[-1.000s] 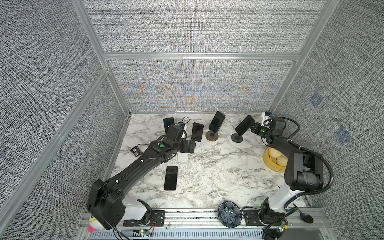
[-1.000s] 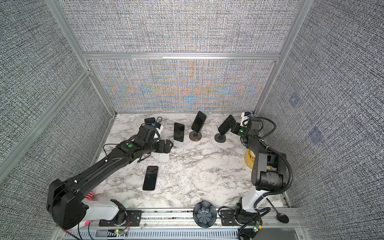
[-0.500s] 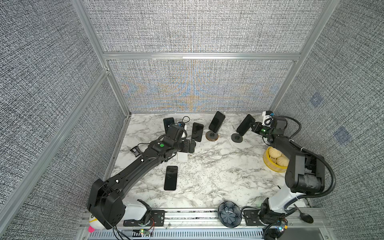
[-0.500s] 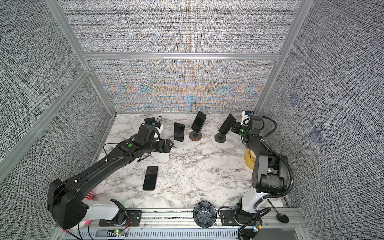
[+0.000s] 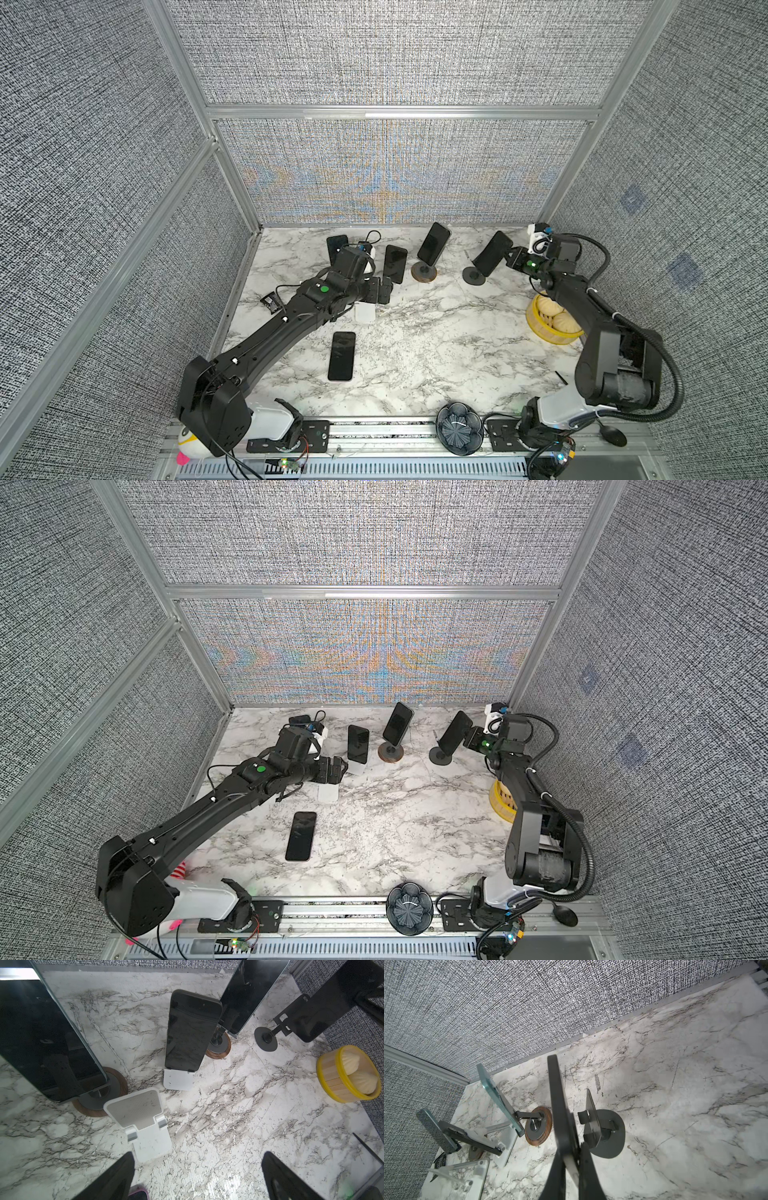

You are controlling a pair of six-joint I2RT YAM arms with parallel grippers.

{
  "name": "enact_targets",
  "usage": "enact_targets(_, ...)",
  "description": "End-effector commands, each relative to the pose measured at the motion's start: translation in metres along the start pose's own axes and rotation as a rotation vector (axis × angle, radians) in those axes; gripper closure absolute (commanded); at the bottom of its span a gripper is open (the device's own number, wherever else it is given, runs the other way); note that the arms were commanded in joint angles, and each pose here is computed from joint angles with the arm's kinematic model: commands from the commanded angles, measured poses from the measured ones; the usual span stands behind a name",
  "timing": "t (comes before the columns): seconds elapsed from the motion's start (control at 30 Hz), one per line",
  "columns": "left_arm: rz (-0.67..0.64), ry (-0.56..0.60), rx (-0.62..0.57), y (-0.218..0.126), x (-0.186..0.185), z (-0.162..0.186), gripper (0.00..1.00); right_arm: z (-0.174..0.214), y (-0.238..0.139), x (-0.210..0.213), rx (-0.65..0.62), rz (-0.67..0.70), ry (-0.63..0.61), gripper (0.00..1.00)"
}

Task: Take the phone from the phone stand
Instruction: 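Close the right gripper on the black phone and lift it off the stand, then carry the black phone toward the left gripper while the left gripper reaches to it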

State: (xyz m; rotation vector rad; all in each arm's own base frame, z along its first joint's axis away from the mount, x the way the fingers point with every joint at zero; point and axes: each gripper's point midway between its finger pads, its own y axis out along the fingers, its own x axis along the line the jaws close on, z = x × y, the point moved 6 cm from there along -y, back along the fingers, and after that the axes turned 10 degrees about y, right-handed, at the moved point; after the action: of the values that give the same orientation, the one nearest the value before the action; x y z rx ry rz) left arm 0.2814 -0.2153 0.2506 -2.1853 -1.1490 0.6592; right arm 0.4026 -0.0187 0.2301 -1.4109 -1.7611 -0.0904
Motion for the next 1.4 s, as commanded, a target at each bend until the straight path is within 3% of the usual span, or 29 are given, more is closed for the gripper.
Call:
enact_targets(0.0, -0.014, 0.039, -0.029, -0.001, -0.003, -0.007, 0.02, 0.004, -0.014, 0.016, 0.02, -0.064, -0.013, 0.96)
enact_targets(0.23, 0.051, 0.12, -0.15, 0.007, -0.035, -0.018, 0.02, 0.026, -0.034, 0.046, 0.096, -0.102, -0.006, 1.0)
enact_targets(0.43, 0.167, 0.414, -0.155, 0.038, -0.101, -0.019, 0.02, 0.053, -0.051, 0.078, 0.183, -0.128, -0.01, 1.0)
enact_targets(0.57, 0.242, 0.478, -0.16, 0.056, -0.126, -0.022, 0.02, 0.065, -0.064, 0.096, 0.224, -0.162, 0.008, 1.0)
enact_targets(0.83, 0.345, 0.526, -0.141, 0.074, -0.154, -0.022, 0.02, 0.1, -0.07, 0.113, 0.331, -0.207, 0.038, 1.0)
enact_targets(1.1, 0.355, 0.445, -0.13, 0.085, -0.155, -0.016, 0.02, 0.116, -0.066, 0.125, 0.359, -0.242, 0.031, 1.0)
enact_targets(1.37, 0.34, 0.389, -0.097, 0.095, -0.155, -0.011, 0.02, 0.124, -0.071, 0.132, 0.308, -0.27, 0.027, 1.0)
